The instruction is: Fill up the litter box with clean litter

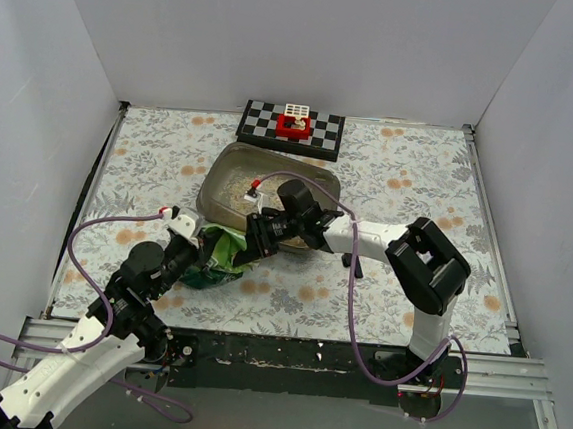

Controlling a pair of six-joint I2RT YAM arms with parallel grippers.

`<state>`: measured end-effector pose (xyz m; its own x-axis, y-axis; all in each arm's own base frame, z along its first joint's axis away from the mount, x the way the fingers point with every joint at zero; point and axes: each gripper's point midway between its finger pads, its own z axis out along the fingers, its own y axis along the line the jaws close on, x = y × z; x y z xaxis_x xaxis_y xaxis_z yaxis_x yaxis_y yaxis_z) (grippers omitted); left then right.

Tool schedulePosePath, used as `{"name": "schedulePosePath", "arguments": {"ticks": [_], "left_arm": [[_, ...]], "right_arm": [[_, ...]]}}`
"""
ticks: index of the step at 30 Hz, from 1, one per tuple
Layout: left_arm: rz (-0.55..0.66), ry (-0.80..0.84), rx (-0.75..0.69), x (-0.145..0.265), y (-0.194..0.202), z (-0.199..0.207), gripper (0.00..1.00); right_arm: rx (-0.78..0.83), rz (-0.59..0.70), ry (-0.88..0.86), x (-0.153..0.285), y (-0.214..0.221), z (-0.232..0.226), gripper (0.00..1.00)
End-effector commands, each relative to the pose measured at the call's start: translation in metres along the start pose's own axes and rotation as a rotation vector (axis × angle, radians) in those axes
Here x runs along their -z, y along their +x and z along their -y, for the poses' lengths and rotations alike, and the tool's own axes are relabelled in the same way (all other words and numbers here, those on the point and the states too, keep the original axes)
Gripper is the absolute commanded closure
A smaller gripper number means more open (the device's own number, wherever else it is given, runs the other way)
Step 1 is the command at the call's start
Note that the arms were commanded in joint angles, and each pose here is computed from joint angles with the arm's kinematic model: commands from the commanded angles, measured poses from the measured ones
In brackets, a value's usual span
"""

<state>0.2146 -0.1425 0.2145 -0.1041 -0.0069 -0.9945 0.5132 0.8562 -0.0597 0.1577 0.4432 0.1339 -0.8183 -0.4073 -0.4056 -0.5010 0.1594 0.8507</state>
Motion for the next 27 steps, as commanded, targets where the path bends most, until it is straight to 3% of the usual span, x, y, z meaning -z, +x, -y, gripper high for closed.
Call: {"name": "schedulePosePath", "arguments": {"ticks": [1,13,27], "left_arm": [[0.102,0.023,0.013,-0.002,-0.029,0.005,1.0],[0.095,0.026,0.012,-0.002,-0.027,0.006,1.0],[0.084,0.039,0.007,-0.004,-0.024,0.008,1.0]], "right_arm": [[0.172,0.042,-0.228,0.009,-0.009,-0.064,0.99],[0.287,0.119,-0.317,0.041,-0.001,-0.107,0.99],[0.249,0.234,-0.27,0.098,0.028,-0.103,0.99]]}}
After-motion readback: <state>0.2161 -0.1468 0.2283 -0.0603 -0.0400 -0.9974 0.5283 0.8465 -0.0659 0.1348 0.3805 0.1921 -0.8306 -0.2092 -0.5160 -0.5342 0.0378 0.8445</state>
